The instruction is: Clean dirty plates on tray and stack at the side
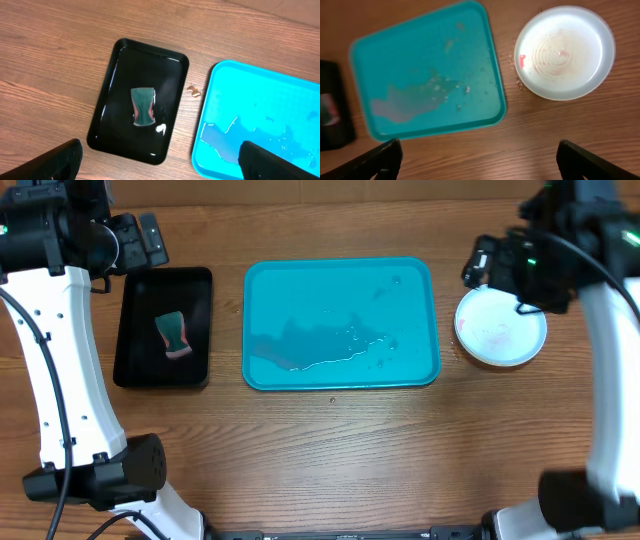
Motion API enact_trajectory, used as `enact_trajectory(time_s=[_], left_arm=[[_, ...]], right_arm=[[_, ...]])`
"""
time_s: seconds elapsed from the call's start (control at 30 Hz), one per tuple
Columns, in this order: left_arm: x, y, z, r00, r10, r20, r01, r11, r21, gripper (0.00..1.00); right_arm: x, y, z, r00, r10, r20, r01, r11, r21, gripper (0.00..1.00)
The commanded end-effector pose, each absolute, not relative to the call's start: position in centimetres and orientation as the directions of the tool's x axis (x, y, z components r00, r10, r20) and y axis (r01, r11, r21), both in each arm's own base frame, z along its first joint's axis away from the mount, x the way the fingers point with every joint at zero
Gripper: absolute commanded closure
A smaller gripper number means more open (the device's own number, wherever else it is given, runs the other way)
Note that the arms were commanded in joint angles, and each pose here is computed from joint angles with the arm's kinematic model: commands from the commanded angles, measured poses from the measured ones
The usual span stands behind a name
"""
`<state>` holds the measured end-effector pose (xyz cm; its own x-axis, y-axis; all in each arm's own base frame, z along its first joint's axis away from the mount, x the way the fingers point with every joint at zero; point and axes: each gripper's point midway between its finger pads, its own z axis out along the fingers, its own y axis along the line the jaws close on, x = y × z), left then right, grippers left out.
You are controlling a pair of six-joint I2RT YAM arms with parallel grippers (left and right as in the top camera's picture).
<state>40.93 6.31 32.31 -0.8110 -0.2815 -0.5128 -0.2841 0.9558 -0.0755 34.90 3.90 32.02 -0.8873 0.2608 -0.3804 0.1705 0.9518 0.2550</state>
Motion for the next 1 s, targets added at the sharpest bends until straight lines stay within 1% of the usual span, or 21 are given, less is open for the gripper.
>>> enact_trajectory(time_s=[0.0,0.07,0.2,0.33,0.4,0.53,0.63,0.73,0.8,0.87,0.97], left_arm=[[41.4,5.9,31.4,-0.823,-0.289,-0.489,-0.278,0.956,-0.098,0.0],[41.4,5.9,31.4,-0.823,-0.29,-0.489,-0.278,0.955,-0.098,0.0],[41.4,5.9,31.4,-0.823,-0.29,-0.489,-0.278,0.955,-0.098,0.0],[41.4,5.9,31.4,-0.823,-0.29,-0.489,-0.278,0.955,-0.098,0.0],[41.4,5.9,31.4,-0.823,-0.29,-0.489,-0.278,0.955,-0.098,0.0],[41.4,5.9,31.4,-0.823,-0.289,-0.489,-0.278,0.956,-0.098,0.0],[41.4,5.9,31.4,-0.823,-0.29,-0.489,-0.278,0.955,-0.098,0.0],[41.4,5.9,31.4,-0.823,-0.29,-0.489,-0.278,0.955,-0.098,0.0],[41.4,5.9,31.4,-0.823,-0.289,-0.489,-0.278,0.956,-0.098,0.0],[41.4,5.9,31.4,-0.823,-0.29,-0.489,-0.278,0.955,-0.098,0.0],[41.4,5.9,31.4,-0.823,-0.29,-0.489,-0.278,0.955,-0.098,0.0]], right_arm=[[31.7,6.3,38.1,-0.831,0.23,-0.507,0.021,0.922,0.386,0.0],[30.3,6.9,39.6,-0.814,0.227,-0.534,-0.02,0.909,0.417,0.0],[28.7,6.8,41.1,-0.783,0.229,-0.578,-0.042,0.908,0.417,0.0],[28.2,6.8,41.5,-0.775,0.229,-0.59,-0.048,0.908,0.417,0.0],[28.0,6.2,41.0,-0.781,0.221,-0.585,-0.026,0.923,0.384,0.0],[29.4,3.4,40.2,-0.753,0.231,-0.616,0.081,0.962,0.263,0.0],[31.3,1.8,40.3,-0.692,0.235,-0.683,0.126,0.97,0.206,0.0],[32.6,2.2,40.5,-0.626,0.207,-0.751,0.069,0.975,0.211,0.0],[33.0,3.1,40.4,-0.578,0.161,-0.8,-0.016,0.978,0.209,0.0],[32.8,4.2,39.7,-0.518,0.085,-0.851,-0.126,0.976,0.175,0.0],[31.6,4.8,37.6,-0.445,0.001,-0.896,-0.21,0.972,0.105,0.0]])
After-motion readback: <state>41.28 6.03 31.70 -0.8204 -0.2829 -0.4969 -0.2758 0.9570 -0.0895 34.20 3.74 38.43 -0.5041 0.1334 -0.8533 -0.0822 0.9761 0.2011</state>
